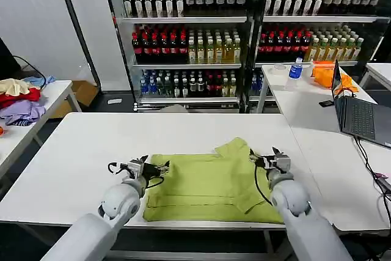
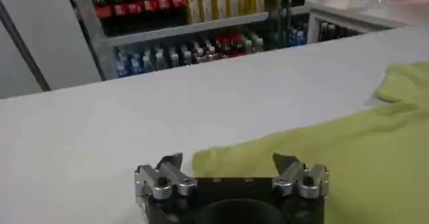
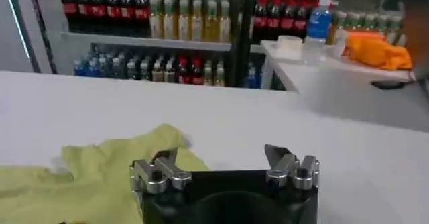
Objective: Fold and organize the clothes.
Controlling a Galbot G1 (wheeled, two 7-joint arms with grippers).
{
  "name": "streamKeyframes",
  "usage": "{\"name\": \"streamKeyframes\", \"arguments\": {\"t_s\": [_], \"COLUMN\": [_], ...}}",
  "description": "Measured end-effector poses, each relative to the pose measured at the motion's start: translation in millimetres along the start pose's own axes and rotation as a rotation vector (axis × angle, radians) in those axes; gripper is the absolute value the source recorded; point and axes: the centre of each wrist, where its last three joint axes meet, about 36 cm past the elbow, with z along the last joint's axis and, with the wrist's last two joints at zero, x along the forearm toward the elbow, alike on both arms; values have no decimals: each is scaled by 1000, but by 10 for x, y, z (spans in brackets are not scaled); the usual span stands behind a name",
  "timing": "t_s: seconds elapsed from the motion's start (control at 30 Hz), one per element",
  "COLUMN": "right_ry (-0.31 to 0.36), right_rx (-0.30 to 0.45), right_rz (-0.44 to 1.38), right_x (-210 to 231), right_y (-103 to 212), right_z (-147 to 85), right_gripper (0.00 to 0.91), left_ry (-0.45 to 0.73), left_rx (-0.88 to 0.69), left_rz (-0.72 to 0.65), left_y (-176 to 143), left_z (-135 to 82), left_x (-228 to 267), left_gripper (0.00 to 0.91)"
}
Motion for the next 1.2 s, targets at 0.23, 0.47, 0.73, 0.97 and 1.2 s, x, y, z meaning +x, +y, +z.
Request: {"name": "streamKeyframes", "arguments": {"t_s": [0.23,0.47,0.73,0.97,1.2], "right_ry": [48,91,130,139,132], "right_rx": [-33,-58,-85,-89,-81], "right_rz": [-20,-43,-71,-89,-89], "right_x": [-292,-516,-654,-668,-635], "right_y": [129,263,405,491,489], "right_z": [-129,-203,-171,-154,-108], "right_gripper": [907,806,0,0,0], "left_ry": [31,45,57,65,63], "left_rx": [-10,-7,-7,-2,10], "left_rz": [-8,-17,-14,-6,7], "left_y": [-5,31,72,100,118], "left_z": [-2,-21,11,57,61], "left_x": [-146,-210,-196,-149,-113], "left_gripper": [544,30,20,20,20]}}
